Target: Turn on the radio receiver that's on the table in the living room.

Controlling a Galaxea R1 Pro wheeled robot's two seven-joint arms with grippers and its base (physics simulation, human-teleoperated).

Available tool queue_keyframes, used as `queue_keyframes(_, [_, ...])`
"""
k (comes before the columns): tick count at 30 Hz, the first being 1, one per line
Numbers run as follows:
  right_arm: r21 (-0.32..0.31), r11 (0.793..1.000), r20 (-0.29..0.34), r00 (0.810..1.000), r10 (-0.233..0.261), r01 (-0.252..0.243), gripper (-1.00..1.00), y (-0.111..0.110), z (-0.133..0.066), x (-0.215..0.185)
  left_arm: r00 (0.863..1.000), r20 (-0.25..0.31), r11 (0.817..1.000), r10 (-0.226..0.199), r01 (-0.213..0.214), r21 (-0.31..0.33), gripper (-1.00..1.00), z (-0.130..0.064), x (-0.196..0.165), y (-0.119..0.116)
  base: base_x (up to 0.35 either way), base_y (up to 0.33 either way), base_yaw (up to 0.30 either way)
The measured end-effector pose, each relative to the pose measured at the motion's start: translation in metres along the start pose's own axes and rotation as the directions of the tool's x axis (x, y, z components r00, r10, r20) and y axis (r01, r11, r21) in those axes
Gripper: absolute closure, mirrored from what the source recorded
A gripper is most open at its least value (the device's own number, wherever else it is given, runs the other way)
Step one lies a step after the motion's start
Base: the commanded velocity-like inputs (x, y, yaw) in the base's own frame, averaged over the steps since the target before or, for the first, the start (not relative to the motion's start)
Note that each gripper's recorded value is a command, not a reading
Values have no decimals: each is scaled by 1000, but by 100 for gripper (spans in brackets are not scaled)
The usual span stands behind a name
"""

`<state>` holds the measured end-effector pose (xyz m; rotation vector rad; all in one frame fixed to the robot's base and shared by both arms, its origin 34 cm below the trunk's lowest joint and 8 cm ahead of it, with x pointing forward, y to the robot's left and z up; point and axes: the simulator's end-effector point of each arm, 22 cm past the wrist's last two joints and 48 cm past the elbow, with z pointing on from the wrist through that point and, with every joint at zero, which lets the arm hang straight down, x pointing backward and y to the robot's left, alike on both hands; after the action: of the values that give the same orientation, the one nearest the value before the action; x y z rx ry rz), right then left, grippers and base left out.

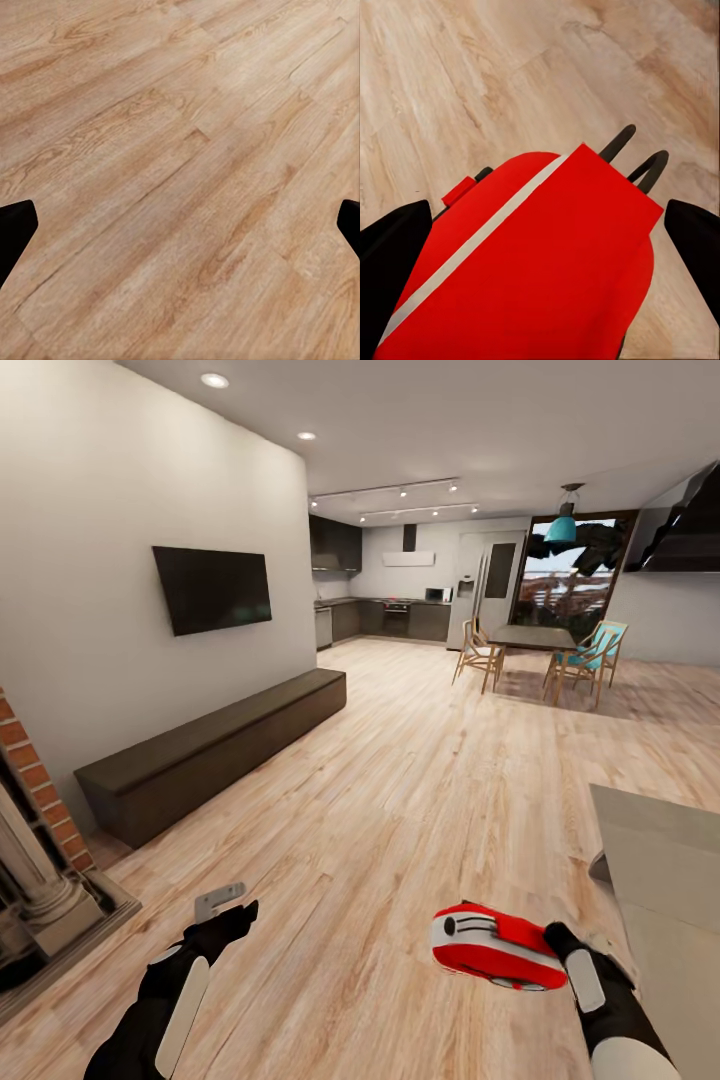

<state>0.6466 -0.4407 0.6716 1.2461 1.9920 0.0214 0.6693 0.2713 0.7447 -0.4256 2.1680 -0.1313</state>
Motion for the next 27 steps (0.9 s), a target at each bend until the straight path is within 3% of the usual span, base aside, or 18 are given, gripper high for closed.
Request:
queue_keyframes(2, [2,998,-5,998,61,-61,100,-4,0,0,1000,0,1000,0,0,-1,-100,0,0,0,0,0,0])
queue_keyframes(5, [2,995,-6,995,101,-101,100,-6,1,-1,1000,0,1000,0,0,-1,-100,0,0,0,0,0,0])
queue_keyframes(27, [2,994,-5,994,114,-114,100,-7,1,-1,1000,-1,1000,-1,1,1,-100,0,0,0,0,0,0])
